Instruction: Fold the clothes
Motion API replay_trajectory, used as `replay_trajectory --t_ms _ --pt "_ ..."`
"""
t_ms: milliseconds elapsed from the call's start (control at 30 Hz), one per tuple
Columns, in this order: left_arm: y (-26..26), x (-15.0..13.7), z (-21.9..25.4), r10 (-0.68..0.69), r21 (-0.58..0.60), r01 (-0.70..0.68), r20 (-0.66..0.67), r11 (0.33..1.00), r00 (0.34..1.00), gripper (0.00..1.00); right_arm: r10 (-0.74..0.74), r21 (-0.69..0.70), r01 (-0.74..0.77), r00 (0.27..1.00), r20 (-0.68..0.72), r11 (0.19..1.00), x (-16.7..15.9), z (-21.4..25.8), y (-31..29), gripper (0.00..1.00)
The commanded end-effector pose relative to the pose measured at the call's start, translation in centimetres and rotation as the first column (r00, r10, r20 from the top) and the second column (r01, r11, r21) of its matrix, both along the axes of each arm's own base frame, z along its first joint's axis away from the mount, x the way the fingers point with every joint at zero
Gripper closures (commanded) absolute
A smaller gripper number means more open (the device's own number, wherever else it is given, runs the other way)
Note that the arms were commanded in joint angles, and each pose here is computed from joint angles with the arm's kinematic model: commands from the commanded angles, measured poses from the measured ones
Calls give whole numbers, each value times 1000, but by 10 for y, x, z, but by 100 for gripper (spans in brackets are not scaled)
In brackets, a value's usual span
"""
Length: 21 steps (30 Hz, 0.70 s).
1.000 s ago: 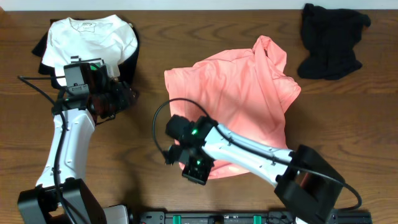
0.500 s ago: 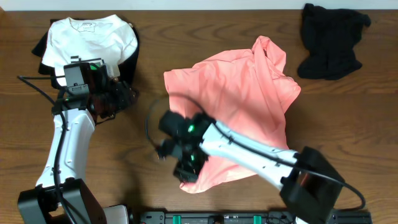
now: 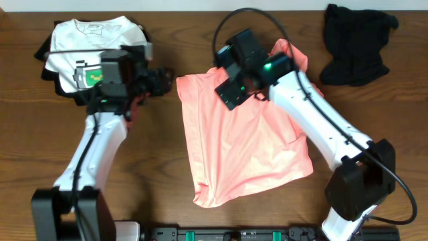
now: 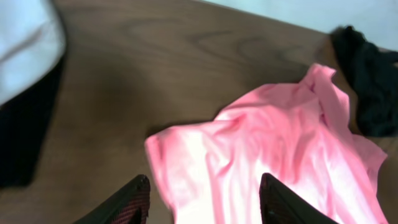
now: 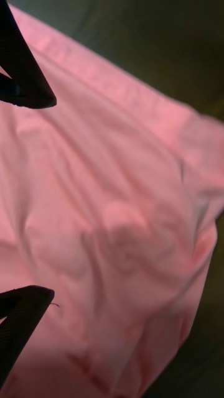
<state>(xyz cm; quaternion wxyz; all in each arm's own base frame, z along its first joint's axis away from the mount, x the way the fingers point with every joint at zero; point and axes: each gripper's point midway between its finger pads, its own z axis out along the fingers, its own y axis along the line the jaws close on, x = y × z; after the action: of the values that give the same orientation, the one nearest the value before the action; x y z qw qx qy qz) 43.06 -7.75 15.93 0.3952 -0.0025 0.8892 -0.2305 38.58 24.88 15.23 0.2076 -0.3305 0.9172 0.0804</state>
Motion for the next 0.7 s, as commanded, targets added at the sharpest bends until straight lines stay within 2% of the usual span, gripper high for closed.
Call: replay_trajectory --t_ms 0,133,300,667 --pt "-9 18 -41 -8 54 9 -30 998 1000 43 -39 24 39 999 9 999 7 10 -11 11" --pt "-10 37 -79 8 37 -6 -59 999 998 43 -45 23 44 999 3 999 7 10 -14 11" --pt "-11 52 -99 12 35 -10 -84 999 996 43 -41 23 41 999 4 999 6 10 -12 10" --pt "-12 58 -125 10 37 -6 -108 999 994 43 -34 51 34 999 -15 998 3 11 -7 10"
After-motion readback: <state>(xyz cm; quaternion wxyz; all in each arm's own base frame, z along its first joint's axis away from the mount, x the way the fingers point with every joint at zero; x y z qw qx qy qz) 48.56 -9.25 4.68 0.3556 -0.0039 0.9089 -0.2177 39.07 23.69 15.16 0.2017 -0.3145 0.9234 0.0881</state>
